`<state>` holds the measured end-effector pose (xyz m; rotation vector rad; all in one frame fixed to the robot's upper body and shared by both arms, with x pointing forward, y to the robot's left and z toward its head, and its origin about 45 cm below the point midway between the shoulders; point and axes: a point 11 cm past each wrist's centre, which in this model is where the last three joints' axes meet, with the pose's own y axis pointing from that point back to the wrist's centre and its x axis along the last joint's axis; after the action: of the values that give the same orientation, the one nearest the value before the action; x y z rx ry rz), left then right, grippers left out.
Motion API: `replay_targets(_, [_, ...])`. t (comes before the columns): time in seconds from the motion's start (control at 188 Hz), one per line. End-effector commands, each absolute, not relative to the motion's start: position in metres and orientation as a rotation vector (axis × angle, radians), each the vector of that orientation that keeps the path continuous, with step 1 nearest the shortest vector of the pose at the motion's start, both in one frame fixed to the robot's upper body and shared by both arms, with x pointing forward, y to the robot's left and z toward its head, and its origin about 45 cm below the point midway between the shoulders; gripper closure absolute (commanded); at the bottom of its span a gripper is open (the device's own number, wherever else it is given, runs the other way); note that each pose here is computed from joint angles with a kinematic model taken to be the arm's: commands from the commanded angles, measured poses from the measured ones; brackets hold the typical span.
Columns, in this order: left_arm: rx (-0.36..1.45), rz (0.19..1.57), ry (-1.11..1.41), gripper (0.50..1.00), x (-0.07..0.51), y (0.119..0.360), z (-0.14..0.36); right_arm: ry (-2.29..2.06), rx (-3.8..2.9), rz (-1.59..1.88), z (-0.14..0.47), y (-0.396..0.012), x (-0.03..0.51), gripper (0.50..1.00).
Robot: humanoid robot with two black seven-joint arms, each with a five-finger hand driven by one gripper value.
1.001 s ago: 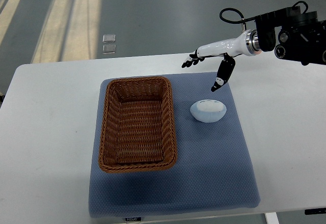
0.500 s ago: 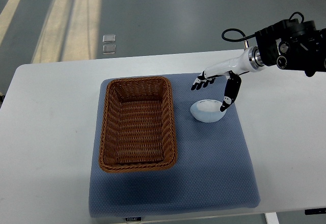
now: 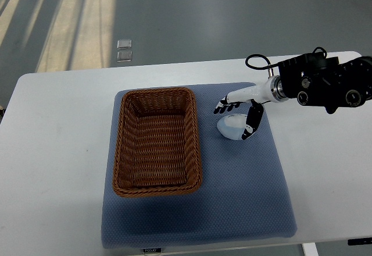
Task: Place blue toy in brown basket
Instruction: 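Close the right hand fingers around the pale blue toy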
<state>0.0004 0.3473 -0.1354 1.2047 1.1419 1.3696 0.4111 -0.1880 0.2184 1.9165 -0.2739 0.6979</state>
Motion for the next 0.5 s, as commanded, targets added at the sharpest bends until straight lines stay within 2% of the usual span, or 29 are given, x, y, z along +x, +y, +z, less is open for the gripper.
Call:
replay_targets(0.0, [1.205,1.37,1.142,0.5,0.0,0.347,-0.135,-0.296,1.871,0.688,0.215,-0.19,0.413,0.593])
replay_targets(0.389, [1.205,1.37,1.142,0.5,0.0,0.347,-0.135,-0.365,1.844,0.606,0.204,-0.187,0.411,0.605])
replay_targets(0.442, [1.204,1.371,1.143,0.5,0.0,0.347,-0.135,-0.363,1.844,0.608,0.204,-0.187,0.411,0.638])
replay_targets(0.474, [1.205,1.37,1.142,0.5,0.0,0.347,-0.135,-0.358,1.844,0.612,0.204,-0.185,0.411,0.695])
replay_targets(0.479, [1.205,1.37,1.142,0.5,0.0,0.347,-0.135,-0.358,1.844,0.612,0.204,-0.185,0.411,0.717])
replay_targets(0.495, [1.205,1.37,1.142,0.5,0.0,0.347,-0.135,-0.357,1.843,0.613,0.204,-0.185,0.411,0.734])
